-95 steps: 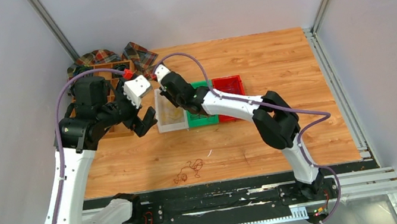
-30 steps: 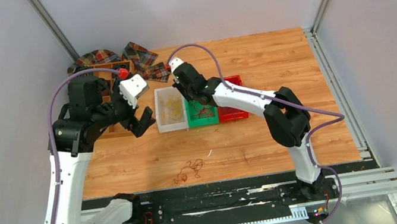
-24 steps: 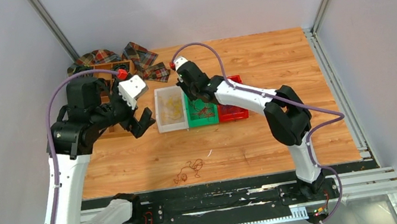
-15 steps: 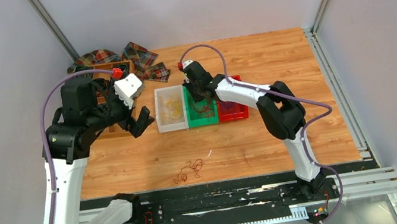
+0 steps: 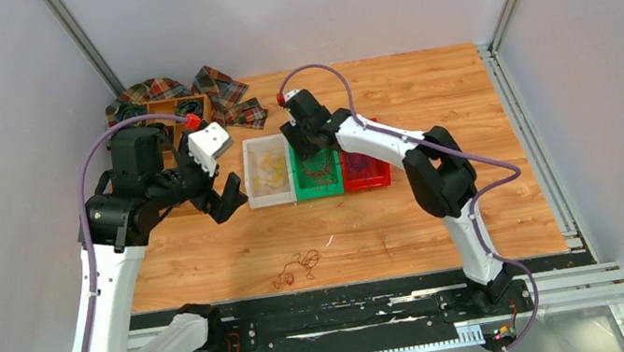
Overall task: Untangle the cables
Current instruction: Place the cable in the bin.
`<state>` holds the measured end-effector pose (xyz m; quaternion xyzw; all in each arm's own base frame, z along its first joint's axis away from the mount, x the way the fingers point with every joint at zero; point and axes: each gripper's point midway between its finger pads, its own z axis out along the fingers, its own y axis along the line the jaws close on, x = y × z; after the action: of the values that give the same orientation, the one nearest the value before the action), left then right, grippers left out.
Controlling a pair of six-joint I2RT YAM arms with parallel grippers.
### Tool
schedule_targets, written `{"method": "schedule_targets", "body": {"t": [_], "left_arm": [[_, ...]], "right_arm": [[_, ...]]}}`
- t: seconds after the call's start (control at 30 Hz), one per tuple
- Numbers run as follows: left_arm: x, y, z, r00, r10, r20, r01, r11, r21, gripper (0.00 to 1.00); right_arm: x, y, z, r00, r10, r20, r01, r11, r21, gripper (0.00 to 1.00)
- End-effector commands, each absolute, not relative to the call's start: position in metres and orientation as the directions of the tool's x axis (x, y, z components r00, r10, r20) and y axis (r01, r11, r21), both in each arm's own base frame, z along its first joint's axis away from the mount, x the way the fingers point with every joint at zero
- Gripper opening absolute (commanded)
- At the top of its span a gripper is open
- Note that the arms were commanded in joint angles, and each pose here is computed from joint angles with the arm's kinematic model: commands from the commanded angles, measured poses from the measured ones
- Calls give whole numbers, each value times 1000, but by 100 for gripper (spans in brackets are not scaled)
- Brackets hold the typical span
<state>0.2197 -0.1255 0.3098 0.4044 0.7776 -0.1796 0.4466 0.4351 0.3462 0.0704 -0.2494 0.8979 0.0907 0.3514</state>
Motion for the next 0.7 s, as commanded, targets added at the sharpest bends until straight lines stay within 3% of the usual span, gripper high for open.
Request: {"method": "schedule_targets", "body": {"t": [0.0, 0.37, 0.67], "left_arm": [[219, -121, 307, -283, 469, -837, 776, 624, 87, 98], [227, -113, 301, -339, 468, -816, 736, 672, 80, 98], [222, -114, 290, -357, 496, -792, 758, 649, 64, 98]], "right_arm": [[435, 350, 159, -519, -345, -782, -526, 850, -27, 58], [384, 307, 192, -517, -369, -773, -500, 862, -77, 67], [327, 292, 162, -573, -403, -713, -522, 851, -61, 63]]}}
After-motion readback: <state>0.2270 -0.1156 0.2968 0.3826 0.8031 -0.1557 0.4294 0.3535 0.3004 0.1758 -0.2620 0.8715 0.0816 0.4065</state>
